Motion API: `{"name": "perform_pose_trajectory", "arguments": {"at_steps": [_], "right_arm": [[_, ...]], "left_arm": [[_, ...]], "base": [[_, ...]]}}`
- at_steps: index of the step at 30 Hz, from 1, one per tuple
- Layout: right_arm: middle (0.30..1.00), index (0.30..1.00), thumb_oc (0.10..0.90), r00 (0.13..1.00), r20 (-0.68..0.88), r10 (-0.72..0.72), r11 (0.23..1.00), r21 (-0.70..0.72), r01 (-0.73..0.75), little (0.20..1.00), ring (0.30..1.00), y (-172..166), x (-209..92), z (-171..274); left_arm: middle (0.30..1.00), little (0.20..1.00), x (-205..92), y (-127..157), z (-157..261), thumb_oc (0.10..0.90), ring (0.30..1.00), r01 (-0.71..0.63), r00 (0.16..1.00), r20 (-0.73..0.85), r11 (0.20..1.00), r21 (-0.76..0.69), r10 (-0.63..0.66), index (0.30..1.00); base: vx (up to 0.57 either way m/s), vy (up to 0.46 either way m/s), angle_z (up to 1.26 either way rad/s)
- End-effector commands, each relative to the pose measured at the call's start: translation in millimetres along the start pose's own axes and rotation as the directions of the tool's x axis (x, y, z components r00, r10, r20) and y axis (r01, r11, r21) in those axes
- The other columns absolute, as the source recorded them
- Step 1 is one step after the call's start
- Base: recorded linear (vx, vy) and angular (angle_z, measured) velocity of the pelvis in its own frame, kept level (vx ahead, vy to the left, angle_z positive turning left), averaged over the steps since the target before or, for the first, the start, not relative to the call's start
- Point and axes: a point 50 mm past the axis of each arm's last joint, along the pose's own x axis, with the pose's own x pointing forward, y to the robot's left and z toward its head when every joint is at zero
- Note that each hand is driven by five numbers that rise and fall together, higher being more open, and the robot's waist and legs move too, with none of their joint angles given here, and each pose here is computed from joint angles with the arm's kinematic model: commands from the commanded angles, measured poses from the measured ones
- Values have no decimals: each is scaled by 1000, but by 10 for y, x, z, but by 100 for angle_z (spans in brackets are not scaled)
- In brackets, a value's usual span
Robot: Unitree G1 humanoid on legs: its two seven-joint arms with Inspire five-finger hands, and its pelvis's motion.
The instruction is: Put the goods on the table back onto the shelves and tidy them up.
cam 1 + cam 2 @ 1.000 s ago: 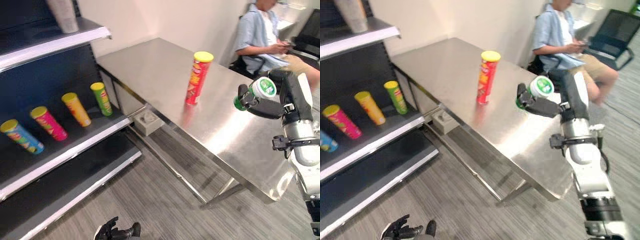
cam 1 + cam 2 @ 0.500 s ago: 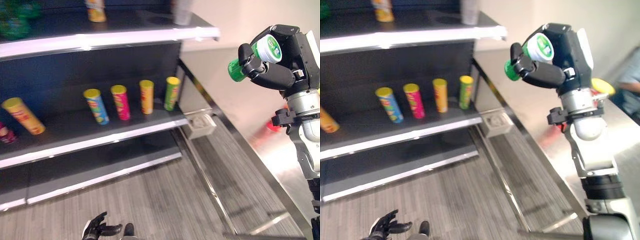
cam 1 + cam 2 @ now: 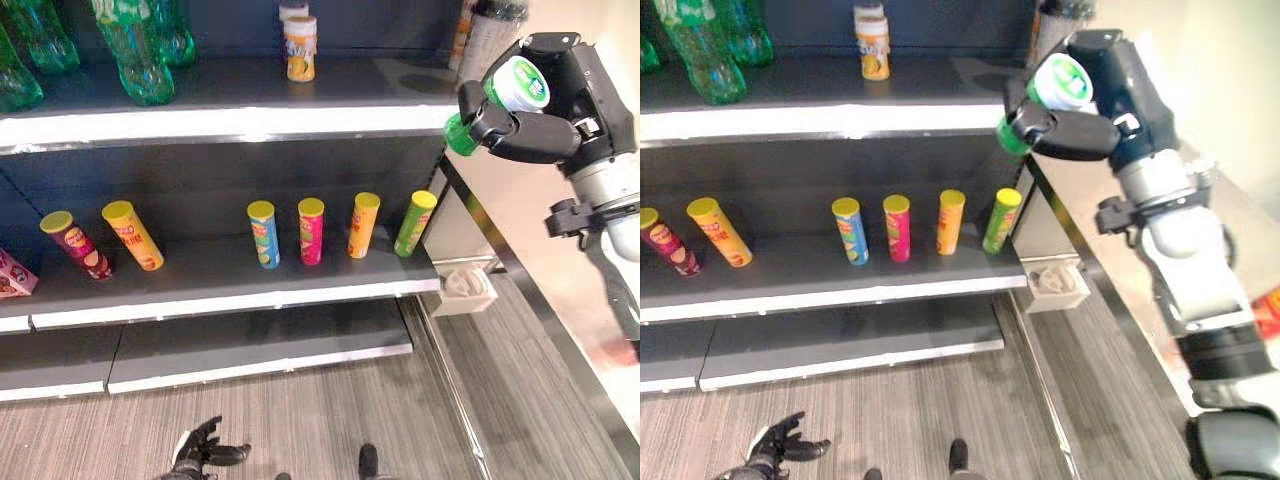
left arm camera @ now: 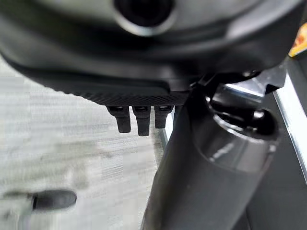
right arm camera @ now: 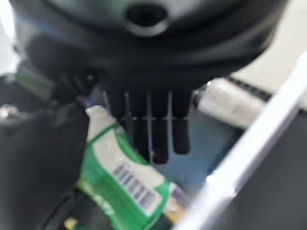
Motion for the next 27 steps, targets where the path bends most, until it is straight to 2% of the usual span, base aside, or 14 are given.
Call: {"name": "perform_pose_trajectory", "arguments": {"at_steps": [1,10,16,27], "right_arm": [[300,300,400,971,225,-76,997,20,73,300,300,-275,283,520],[300,300,400,992,86,-90,995,45,87,300,300,-332,589,302],[300,300,400,984,-101,-146,989,-30,144,300,300,-572,787,86],[300,300,400,959,-231,-162,983,-124,136,300,300,-698,776,-72]], "left_arm": [[900,900,36,121,147,800,900,-1,998,59,997,77,-4,900],[900,900,15,50,12,800,900,17,1000,2,997,72,-17,900],[900,900,26,101,30,800,900,16,1000,3,995,96,-17,900],[900,900,44,85,73,800,900,30,999,11,993,116,-32,900]], "base": [[80,-125,58],[57,-51,59],[21,-8,38],[17,-10,12]]}}
